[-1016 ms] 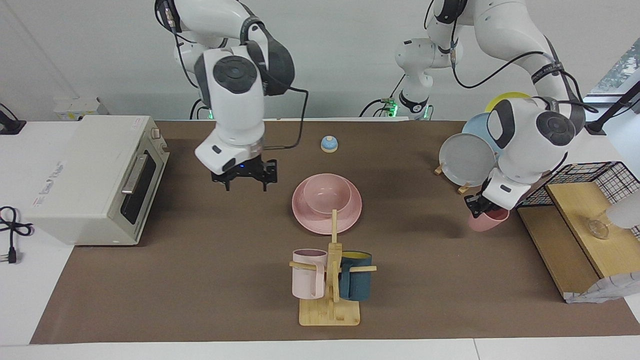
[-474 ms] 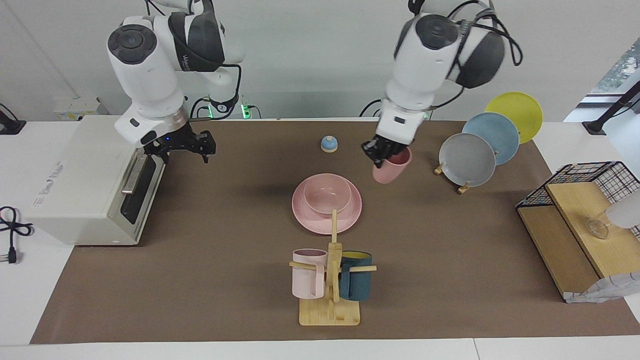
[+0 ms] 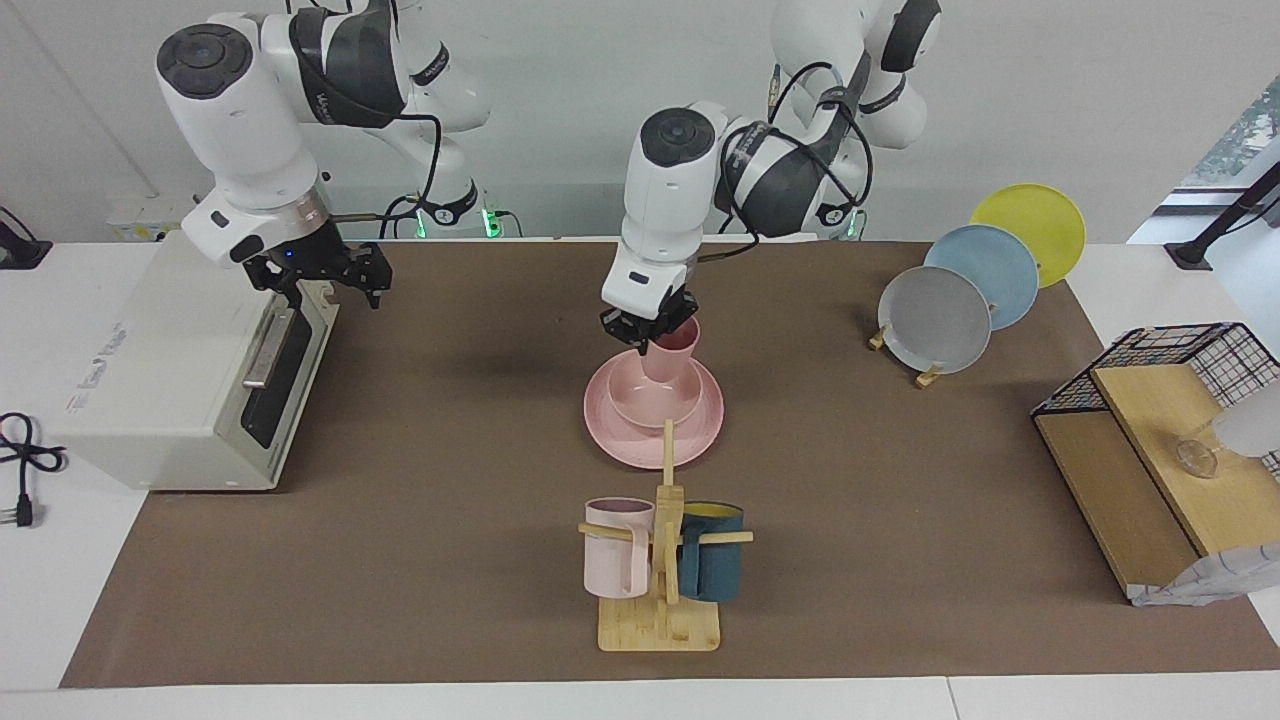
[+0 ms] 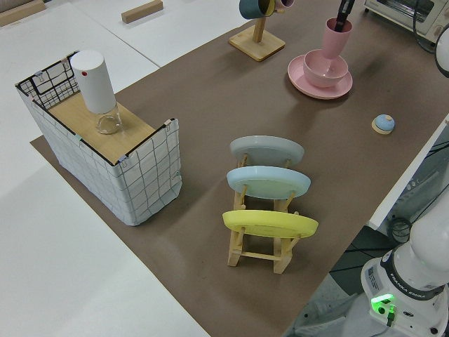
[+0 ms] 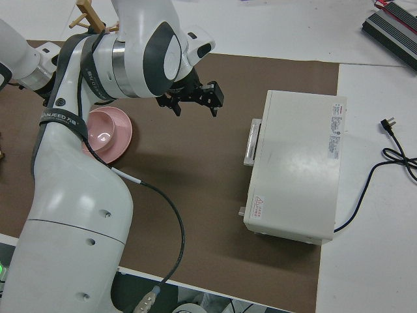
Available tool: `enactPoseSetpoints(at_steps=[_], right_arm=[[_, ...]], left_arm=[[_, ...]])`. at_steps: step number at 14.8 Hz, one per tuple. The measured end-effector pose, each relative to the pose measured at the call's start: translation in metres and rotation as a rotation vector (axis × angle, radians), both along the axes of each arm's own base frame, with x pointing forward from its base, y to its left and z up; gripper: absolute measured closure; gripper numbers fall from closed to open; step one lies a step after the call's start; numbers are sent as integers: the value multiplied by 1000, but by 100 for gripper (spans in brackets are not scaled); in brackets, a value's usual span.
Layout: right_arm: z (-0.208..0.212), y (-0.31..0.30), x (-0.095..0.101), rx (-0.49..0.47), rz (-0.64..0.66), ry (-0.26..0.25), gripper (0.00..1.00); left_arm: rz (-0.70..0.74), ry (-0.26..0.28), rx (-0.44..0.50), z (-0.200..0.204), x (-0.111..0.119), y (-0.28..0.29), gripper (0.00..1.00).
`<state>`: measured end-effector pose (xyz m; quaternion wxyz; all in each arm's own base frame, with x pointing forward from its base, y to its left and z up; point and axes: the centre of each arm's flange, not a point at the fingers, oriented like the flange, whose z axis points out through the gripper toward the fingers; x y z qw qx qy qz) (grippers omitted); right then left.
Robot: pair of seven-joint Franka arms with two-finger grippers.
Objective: Organize tableware
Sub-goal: 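Move the pink cup over the bowl with the left gripper and lower it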
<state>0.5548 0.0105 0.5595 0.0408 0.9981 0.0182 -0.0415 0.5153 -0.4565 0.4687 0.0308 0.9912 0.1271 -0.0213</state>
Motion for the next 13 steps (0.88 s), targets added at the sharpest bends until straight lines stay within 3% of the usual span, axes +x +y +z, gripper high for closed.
enactPoseSetpoints(at_steps=[13], right_arm=[[-3, -8, -1, 38, -28, 5, 0]], left_arm=[[-12, -13, 26, -69, 2, -8, 96]])
